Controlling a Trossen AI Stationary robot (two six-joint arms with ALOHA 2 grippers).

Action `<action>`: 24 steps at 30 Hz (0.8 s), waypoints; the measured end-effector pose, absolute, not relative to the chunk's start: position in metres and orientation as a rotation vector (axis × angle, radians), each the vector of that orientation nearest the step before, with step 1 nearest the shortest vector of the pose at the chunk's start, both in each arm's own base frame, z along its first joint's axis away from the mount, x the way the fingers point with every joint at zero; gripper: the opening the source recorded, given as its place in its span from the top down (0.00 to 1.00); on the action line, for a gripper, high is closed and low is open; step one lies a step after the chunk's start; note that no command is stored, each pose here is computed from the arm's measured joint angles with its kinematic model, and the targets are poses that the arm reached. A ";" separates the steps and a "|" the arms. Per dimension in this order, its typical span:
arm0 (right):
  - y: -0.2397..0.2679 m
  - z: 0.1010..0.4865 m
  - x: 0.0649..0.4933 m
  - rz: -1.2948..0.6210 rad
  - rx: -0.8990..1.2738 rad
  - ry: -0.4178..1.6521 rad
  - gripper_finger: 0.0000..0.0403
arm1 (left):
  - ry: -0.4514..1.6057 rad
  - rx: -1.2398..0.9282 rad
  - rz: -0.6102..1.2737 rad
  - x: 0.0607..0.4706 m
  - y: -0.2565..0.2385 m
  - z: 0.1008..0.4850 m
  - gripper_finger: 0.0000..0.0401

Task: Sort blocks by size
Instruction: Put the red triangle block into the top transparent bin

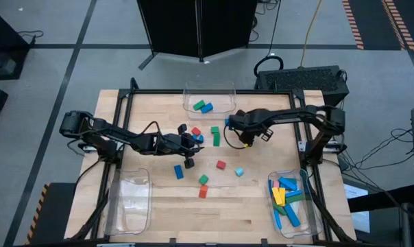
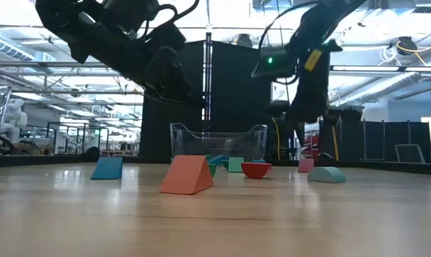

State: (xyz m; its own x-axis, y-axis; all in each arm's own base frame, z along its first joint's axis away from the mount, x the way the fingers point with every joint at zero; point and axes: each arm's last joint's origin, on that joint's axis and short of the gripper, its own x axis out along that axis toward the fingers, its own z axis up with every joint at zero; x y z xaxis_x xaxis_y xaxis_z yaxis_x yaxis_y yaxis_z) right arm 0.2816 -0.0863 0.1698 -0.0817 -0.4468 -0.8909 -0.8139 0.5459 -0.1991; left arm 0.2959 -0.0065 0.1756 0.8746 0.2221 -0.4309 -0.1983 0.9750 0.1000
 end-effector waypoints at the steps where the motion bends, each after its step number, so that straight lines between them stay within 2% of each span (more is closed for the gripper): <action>1: -0.087 0.166 0.283 0.437 -1.059 1.723 0.61 | 0.456 0.053 0.220 0.296 -0.007 0.176 0.72; 6: -0.089 0.152 0.287 0.478 -1.064 1.746 0.59 | 0.455 0.053 0.220 0.296 -0.007 0.176 0.72; 16: -0.090 0.149 0.293 0.461 -1.093 1.709 0.38 | 0.454 0.052 0.220 0.296 -0.007 0.176 0.72; 20: -0.089 0.148 0.292 0.490 -1.069 1.694 0.37 | 0.455 0.051 0.219 0.296 -0.007 0.176 0.72; 24: -0.088 0.148 0.293 0.503 -1.045 1.674 0.42 | 0.455 0.051 0.219 0.296 -0.007 0.176 0.72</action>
State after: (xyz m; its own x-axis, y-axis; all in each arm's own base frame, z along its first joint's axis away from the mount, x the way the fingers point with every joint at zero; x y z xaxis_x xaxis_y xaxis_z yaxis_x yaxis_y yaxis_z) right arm 0.2928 -0.0884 0.1478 -0.0673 -0.3902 -0.9183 -0.8317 0.5303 -0.1644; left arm 0.2959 -0.0066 0.1757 0.8753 0.2213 -0.4300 -0.1988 0.9752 0.0972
